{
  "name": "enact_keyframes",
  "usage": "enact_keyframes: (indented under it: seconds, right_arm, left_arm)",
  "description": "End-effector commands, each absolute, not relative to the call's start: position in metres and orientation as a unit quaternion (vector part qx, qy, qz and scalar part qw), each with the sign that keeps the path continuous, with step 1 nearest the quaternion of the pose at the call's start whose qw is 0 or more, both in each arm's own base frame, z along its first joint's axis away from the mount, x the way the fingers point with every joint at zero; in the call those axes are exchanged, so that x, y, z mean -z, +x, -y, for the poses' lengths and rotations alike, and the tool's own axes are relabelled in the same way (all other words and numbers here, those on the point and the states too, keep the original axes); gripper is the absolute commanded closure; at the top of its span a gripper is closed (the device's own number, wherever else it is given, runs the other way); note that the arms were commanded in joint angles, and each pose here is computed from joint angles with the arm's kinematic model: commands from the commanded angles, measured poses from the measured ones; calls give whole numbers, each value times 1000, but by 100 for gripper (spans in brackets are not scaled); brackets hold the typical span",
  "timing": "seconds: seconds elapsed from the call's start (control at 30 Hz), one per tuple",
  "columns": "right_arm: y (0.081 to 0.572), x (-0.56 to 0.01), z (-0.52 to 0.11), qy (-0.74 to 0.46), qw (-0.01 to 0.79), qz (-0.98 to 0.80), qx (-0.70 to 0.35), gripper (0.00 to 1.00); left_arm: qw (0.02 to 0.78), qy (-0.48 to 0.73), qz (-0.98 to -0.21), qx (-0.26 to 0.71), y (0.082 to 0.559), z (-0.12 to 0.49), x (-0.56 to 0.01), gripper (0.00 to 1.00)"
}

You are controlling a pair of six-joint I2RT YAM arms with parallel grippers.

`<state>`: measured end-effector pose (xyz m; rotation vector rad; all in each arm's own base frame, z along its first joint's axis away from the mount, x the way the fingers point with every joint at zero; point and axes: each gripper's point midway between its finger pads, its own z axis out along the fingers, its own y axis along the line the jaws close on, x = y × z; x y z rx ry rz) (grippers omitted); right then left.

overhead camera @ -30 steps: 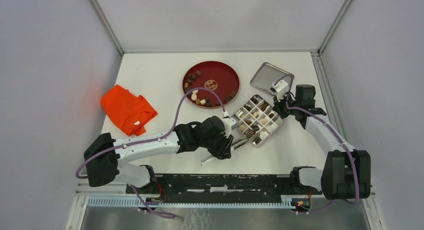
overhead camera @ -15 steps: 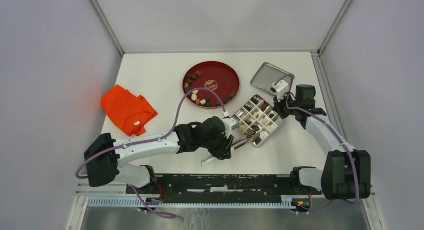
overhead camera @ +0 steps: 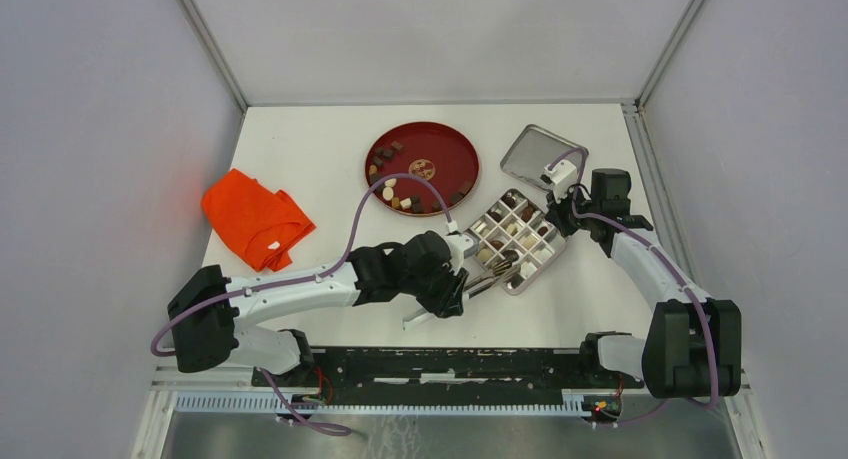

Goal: Pack the chocolate
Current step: Place the fake chocolate in the packing box.

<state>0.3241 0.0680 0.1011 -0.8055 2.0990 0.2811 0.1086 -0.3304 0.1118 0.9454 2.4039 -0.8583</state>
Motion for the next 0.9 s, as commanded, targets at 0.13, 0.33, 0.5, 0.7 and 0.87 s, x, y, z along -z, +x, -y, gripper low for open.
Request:
enact_keyframes:
  seconds: [0.13, 0.33, 0.5, 0.7, 0.87]
  right_arm:
    - [335, -118, -75, -329, 457, -817, -123, 100]
    - [334, -118, -75, -329, 457, -817, -123, 100]
    - [334, -119, -76, -329, 458, -817, -124, 100]
    - [334, -119, -76, -330, 459, -816, -124, 100]
    - [334, -119, -76, -329, 458, -816, -125, 100]
  left_arm:
    - [242, 328, -851, 332, 116, 345, -139, 60]
    - [245, 325, -852, 329, 117, 342, -139, 59]
    - [240, 326, -854, 326, 116, 343, -136, 58]
    - [241, 325, -855, 324, 117, 343, -135, 58]
    - [242, 323, -856, 323, 117, 342, -135, 56]
